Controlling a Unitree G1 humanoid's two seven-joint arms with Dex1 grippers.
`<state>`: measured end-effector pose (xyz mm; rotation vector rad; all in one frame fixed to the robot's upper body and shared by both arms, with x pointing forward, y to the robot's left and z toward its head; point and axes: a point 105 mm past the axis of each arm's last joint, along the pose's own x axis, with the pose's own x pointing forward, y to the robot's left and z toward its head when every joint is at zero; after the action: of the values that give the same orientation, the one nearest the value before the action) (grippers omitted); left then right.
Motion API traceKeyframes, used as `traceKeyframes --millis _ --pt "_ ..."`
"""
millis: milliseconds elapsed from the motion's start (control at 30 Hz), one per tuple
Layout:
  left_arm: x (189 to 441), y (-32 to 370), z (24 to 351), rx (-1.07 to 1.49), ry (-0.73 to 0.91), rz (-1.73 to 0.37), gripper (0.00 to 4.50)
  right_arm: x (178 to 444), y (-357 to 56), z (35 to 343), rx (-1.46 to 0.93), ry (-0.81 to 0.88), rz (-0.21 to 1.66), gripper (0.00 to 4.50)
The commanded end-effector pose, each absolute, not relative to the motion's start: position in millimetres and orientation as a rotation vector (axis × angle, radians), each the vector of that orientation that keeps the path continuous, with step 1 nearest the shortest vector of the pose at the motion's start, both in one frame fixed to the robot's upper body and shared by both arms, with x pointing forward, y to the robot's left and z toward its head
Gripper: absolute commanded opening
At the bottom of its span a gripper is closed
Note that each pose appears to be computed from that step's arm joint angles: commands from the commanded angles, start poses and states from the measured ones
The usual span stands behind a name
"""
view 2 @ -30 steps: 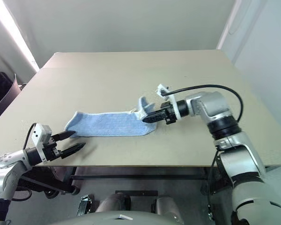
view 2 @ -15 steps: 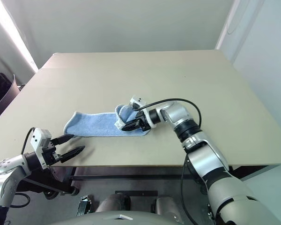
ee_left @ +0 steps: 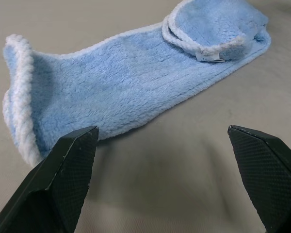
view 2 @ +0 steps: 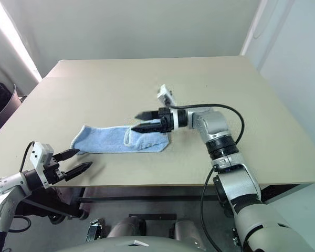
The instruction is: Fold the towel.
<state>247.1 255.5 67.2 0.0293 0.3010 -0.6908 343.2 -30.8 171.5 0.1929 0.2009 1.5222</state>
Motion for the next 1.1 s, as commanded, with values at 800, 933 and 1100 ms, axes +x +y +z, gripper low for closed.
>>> traceKeyframes --millis 800,933,1100 --pt "256 294 95 -0.073 0.287 -0.506 4.50 362 -6 89 -0.047 0.210 1.350 4.49" --pt "265 305 109 -0.201 0.233 -0.456 4.50 365 -9 115 0.053 0.159 1.327 4.49" --pt "275 317 96 -0.267 0.385 -0.353 4.50 348 -19 128 0.096 0.155 1.352 4.49"
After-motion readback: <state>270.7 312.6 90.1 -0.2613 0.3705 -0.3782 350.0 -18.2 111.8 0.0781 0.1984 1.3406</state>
